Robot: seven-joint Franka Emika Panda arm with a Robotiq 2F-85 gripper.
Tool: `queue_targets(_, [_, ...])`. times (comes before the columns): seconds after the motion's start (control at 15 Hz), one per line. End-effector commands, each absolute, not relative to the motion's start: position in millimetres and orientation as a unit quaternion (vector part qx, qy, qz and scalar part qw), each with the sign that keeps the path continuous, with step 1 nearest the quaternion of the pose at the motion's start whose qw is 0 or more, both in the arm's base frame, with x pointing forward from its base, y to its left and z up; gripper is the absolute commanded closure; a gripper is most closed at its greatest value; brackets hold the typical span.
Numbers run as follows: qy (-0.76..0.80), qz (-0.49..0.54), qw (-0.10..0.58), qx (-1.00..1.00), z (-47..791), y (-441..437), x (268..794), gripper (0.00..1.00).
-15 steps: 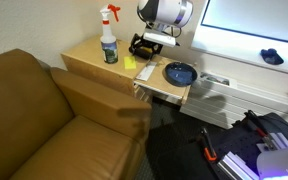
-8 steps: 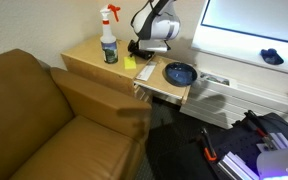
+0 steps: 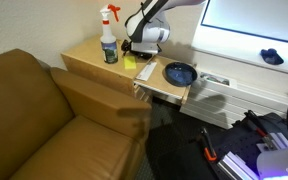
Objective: Use the yellow sponge to wipe the black bowl
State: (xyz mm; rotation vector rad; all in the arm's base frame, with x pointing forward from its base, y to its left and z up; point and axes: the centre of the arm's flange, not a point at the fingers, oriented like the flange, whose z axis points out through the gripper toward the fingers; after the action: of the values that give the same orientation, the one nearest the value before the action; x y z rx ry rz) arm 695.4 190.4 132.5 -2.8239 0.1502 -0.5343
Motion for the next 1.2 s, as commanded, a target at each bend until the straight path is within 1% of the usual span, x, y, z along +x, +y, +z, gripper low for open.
queue_targets(0.0, [0.047, -0.182, 0.129, -0.974, 127, 195, 700, 0.00])
queue_targets(0.4, [0.045, -0.162, 0.121, -0.978, 114, 210, 710, 0.00])
queue_targets(0.47, [0.044, -0.174, 0.129, -0.975, 122, 205, 698, 0.00])
queue_targets(1.0, [0.044, -0.158, 0.125, -0.979, 99, 210, 705, 0.00])
queue_targets(1.13, [0.045, -0.162, 0.125, -0.978, 104, 206, 696, 0.00])
